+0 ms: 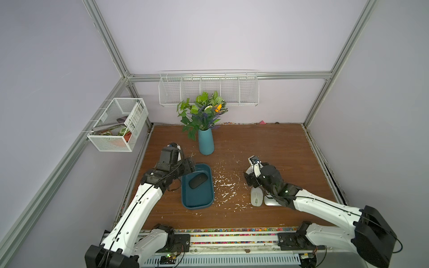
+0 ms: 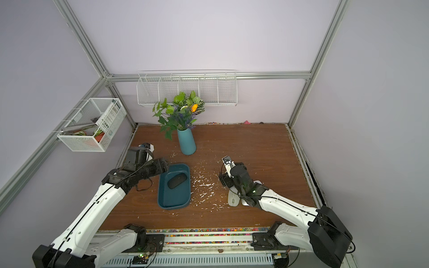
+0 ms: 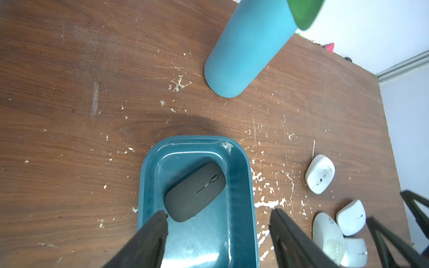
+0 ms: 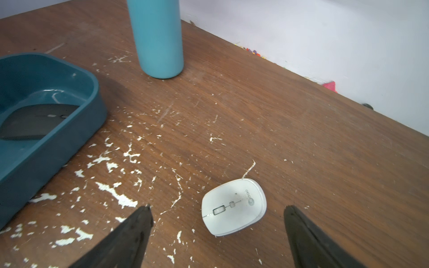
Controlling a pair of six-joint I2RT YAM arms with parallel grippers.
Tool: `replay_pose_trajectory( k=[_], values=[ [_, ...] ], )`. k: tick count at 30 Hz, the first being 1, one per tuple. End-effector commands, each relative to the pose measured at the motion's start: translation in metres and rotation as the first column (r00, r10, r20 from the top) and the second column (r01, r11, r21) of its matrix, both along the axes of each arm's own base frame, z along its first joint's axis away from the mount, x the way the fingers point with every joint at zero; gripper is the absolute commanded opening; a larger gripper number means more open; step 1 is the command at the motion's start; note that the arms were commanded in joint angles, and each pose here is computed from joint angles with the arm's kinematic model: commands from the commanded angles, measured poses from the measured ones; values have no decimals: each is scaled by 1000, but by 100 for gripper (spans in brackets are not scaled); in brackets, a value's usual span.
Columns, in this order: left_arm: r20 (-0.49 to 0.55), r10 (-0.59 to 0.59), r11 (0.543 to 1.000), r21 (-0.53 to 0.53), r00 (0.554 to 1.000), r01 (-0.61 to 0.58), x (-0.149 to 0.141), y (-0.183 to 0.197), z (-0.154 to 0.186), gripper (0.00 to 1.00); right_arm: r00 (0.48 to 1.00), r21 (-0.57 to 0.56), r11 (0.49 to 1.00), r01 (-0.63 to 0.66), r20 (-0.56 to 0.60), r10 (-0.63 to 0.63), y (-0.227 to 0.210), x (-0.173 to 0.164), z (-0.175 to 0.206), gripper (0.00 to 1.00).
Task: Put the mouse in the storage box
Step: Place the mouse in the storage box, then pick up the mouse from the center of the board.
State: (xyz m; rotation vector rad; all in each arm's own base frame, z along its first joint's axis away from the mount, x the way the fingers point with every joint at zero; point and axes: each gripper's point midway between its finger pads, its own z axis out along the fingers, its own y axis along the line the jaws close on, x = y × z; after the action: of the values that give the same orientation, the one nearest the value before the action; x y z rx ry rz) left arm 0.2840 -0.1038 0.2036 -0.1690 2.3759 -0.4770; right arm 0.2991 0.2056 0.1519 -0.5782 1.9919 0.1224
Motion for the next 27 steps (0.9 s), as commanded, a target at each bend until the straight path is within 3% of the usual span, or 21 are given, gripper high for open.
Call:
replay_pose_trajectory(
  k=[1,5,12,23,27],
  values=[
    [-3,-11,999,37,1000,11,-9,6,-11,74,994,15,994,111,-9,-111,-16,12,5,95],
    [23,-6,999,32,1000,5,-9,7,-5,74,956,-3,958,287,-60,-287,-46,27,1,98],
    [35,11,999,37,999,-13,-11,11,-3,74,804,-111,844,524,-262,-534,-95,40,-29,98],
    [25,31,998,54,999,-33,-10,15,-5,74,583,-62,691,720,-487,-651,-108,21,-53,98],
    [24,28,998,51,999,-29,-11,14,-5,74,496,-97,647,756,-559,-664,-102,16,-66,98]
  ],
)
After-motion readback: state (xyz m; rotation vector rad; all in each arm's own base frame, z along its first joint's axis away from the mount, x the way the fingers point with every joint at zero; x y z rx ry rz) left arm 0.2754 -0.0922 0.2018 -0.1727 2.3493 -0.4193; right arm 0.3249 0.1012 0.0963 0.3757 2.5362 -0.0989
